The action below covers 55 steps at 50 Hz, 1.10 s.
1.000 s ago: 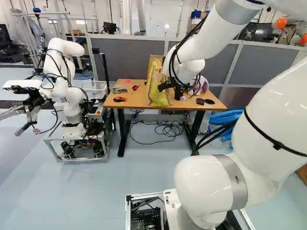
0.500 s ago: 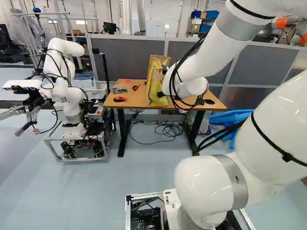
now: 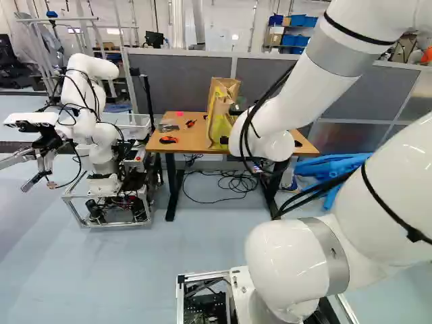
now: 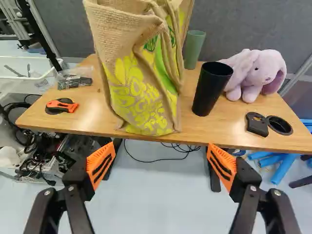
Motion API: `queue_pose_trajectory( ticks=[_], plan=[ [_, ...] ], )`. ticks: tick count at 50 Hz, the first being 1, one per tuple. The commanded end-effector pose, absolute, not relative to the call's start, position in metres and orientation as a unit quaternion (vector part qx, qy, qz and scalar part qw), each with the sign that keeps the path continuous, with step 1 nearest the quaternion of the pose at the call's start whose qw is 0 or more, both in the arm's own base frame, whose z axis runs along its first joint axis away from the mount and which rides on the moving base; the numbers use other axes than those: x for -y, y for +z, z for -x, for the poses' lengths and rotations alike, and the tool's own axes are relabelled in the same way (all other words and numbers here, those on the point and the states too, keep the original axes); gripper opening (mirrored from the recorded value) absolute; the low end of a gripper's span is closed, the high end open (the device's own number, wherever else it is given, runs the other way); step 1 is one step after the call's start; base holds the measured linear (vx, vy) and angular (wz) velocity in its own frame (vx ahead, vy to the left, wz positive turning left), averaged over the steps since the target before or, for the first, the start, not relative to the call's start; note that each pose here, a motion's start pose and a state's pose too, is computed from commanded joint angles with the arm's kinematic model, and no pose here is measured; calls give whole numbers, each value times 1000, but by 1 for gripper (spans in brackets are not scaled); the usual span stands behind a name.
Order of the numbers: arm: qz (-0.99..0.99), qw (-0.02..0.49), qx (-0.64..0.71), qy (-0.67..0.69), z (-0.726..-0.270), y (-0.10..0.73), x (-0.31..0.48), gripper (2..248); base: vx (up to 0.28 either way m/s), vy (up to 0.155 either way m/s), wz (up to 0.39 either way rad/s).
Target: Pick up the bag on the ground and place it on the table
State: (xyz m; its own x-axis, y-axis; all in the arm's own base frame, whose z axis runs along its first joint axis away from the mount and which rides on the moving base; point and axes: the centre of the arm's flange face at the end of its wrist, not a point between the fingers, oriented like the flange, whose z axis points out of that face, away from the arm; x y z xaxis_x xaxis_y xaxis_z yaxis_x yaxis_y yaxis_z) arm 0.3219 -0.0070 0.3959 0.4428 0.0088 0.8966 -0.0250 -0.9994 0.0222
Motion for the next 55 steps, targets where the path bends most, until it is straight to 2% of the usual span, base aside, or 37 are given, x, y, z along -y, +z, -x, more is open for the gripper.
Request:
queue_pose_trajectory(
  ticks=[55],
  plan=[
    [-815, 1, 0, 579, -272, 366, 0, 247, 0, 0, 0]
  ],
)
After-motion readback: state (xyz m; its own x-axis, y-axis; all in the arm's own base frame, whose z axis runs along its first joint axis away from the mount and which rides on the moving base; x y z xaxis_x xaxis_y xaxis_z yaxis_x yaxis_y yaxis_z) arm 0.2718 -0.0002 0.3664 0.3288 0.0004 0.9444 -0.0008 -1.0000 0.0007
